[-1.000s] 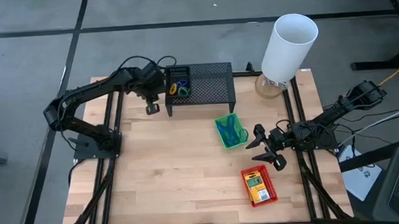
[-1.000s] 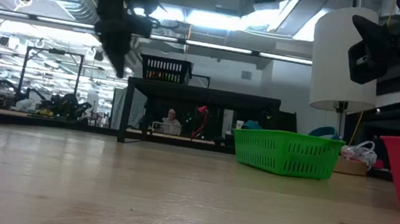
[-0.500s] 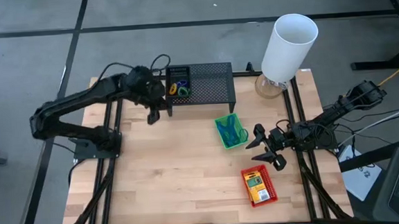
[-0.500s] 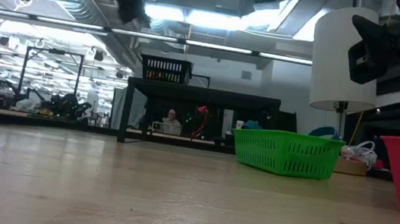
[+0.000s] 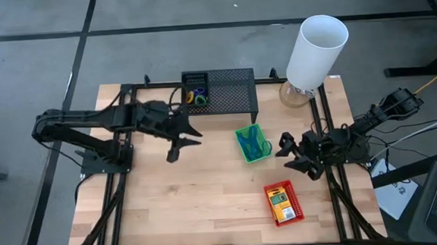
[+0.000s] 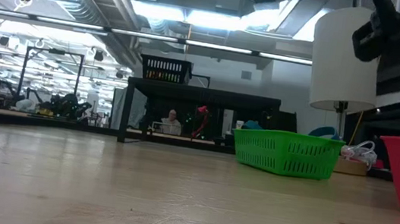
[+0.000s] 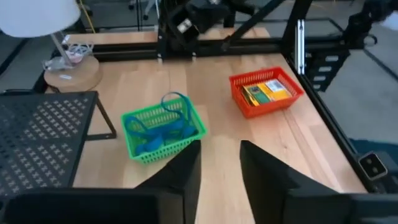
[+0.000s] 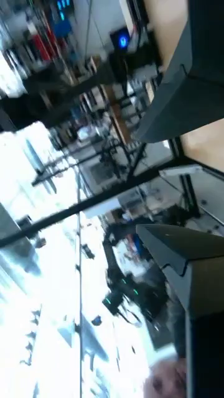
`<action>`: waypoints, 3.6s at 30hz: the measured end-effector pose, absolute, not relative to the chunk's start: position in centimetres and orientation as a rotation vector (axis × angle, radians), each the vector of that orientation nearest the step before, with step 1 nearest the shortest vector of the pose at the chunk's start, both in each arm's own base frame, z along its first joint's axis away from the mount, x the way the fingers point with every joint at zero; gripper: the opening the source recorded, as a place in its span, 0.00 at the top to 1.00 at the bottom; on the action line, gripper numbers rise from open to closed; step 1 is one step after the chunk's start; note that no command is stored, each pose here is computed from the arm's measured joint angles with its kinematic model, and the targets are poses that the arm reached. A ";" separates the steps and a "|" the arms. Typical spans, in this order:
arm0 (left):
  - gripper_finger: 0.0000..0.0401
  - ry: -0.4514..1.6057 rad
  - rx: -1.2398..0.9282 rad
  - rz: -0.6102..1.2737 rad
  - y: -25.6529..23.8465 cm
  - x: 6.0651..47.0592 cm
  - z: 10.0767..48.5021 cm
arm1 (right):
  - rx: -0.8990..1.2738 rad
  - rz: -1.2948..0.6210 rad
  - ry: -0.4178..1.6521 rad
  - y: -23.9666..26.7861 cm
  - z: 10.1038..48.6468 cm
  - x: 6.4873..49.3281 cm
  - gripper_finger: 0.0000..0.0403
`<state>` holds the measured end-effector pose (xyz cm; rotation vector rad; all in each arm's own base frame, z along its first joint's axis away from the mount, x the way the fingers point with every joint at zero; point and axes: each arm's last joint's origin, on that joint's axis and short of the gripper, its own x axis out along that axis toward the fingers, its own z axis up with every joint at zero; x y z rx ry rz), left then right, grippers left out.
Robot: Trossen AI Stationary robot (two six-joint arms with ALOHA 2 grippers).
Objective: Pick & Place Office Desk Supplies
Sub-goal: Put the green basket on the shelf
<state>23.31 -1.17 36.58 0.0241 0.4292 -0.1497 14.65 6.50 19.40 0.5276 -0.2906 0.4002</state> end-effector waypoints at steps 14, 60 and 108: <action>0.52 0.642 0.127 -0.161 -10.8 26.6 31.0 | 0.573 -0.145 -0.330 5.0 18.9 14.9 0.43; 0.58 0.121 -0.033 -0.338 -14.6 14.2 13.5 | 0.581 -0.878 0.875 1.6 24.5 26.6 0.43; 0.58 0.145 -0.051 -0.389 -14.7 14.2 13.2 | 0.775 -0.846 1.109 -2.5 16.7 26.8 0.73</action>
